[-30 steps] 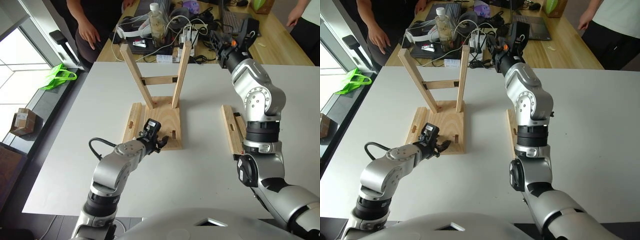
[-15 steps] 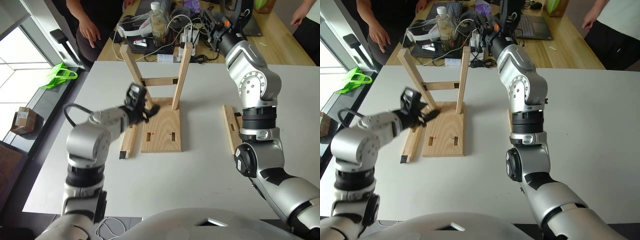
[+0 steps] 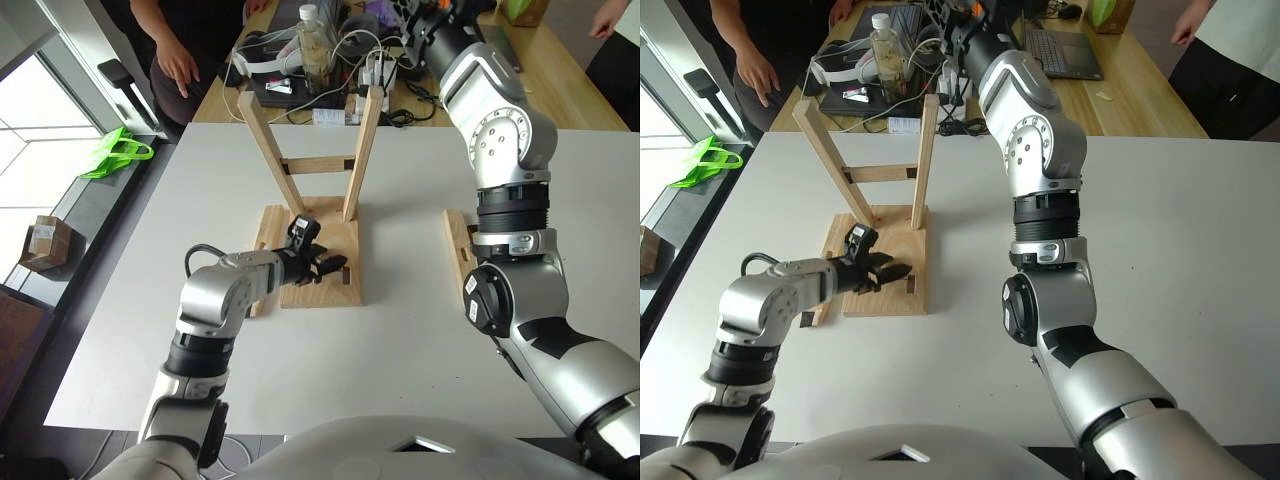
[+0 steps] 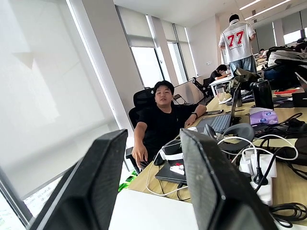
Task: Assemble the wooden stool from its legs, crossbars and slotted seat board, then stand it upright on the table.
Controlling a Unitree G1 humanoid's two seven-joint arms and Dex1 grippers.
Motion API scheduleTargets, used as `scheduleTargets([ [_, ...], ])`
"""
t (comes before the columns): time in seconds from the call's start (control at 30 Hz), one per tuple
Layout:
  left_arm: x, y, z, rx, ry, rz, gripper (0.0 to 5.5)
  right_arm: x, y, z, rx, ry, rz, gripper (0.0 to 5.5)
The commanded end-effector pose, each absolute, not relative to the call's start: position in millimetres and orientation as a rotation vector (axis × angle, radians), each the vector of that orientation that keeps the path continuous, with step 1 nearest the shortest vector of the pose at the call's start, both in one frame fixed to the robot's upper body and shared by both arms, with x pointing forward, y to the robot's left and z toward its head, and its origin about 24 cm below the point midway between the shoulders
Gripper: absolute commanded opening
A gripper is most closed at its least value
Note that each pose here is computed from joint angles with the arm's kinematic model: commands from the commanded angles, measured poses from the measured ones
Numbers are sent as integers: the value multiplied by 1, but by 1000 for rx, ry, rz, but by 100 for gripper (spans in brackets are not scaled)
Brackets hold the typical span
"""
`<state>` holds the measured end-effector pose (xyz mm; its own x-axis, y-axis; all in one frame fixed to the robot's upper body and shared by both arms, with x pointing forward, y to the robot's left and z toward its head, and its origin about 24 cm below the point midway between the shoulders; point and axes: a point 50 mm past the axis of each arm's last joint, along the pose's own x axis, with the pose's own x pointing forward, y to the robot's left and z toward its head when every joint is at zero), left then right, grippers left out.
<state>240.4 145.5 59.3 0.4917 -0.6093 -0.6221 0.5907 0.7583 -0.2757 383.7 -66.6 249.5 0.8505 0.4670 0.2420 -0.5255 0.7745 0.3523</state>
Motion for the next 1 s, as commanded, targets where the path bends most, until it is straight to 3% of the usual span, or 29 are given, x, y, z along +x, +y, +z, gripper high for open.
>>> scheduleTargets([
  [0.03,204,150,31,-27,959,-767,289,386,-58,266,448,-147,597,207],
  [0.33,194,151,28,-24,960,-752,289,389,-56,314,661,-225,719,207],
  [0.43,193,149,29,-23,953,-761,289,399,-39,267,657,33,752,207],
  [0.57,193,150,29,-22,948,-753,289,390,-25,159,564,455,749,207],
  [0.63,194,151,29,-21,946,-748,289,384,-24,138,527,514,754,207],
  [0.77,194,154,27,-21,948,-733,289,391,-22,171,556,363,778,207],
  [0.83,194,152,28,-20,944,-735,289,395,-26,209,580,220,806,207],
  [0.9,195,152,29,-20,939,-735,289,397,-41,272,692,-2,827,207],
  [1.0,194,152,30,-20,936,-738,289,393,-57,322,813,-164,845,207],
])
